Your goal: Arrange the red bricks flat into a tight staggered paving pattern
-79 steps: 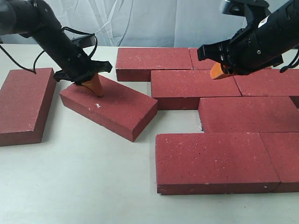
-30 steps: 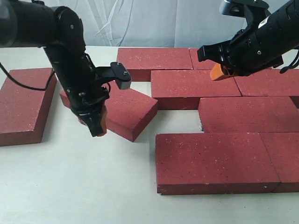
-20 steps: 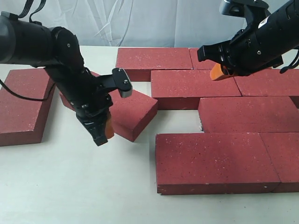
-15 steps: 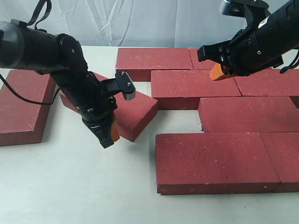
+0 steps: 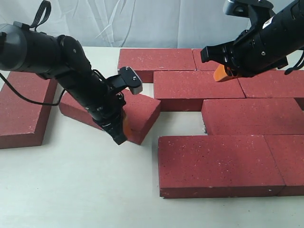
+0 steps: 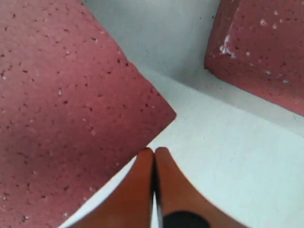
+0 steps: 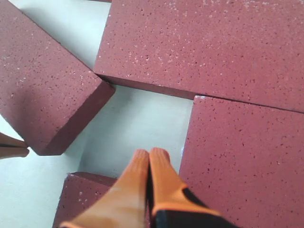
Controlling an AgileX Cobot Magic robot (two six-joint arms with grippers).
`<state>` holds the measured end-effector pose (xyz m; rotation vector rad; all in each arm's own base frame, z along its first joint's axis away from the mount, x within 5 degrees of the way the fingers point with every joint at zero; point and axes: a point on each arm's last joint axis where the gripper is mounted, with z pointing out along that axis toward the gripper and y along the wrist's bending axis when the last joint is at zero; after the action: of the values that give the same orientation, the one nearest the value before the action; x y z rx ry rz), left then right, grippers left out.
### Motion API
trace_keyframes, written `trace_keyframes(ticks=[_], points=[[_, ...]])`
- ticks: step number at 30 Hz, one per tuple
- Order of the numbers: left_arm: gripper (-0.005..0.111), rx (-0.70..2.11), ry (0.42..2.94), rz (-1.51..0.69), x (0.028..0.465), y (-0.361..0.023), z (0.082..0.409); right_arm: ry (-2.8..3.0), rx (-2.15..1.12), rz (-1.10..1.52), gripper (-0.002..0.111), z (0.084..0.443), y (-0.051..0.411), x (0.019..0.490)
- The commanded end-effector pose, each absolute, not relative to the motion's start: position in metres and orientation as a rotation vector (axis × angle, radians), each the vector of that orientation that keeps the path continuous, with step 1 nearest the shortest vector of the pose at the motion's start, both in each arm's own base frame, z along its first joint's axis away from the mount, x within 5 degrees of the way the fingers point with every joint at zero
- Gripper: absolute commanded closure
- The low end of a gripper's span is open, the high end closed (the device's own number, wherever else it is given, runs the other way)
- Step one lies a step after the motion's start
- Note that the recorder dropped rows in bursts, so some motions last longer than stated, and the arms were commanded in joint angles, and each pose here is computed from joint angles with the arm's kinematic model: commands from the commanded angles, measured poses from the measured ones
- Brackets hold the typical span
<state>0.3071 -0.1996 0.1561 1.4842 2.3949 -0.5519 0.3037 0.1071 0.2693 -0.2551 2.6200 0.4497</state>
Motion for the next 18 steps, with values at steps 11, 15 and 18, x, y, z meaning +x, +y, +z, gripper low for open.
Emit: trace_keyframes(ticks=[11, 15, 18], points=[[0.107, 1.456, 2.253, -0.697, 0.283, -0.253, 0.164, 2.608, -0.254, 0.446, 0.109, 0.271, 0.106, 0.303], [0.107, 1.464, 2.246, -0.695, 0.281, -0.256, 0.164, 2.608, -0.254, 0.446, 0.109, 0.271, 0.106, 0.303], [0.107, 1.466, 2.239, -0.69, 0.281, -0.255, 0.166, 2.61, -0.254, 0.447, 0.109, 0.271, 0.106, 0.303]])
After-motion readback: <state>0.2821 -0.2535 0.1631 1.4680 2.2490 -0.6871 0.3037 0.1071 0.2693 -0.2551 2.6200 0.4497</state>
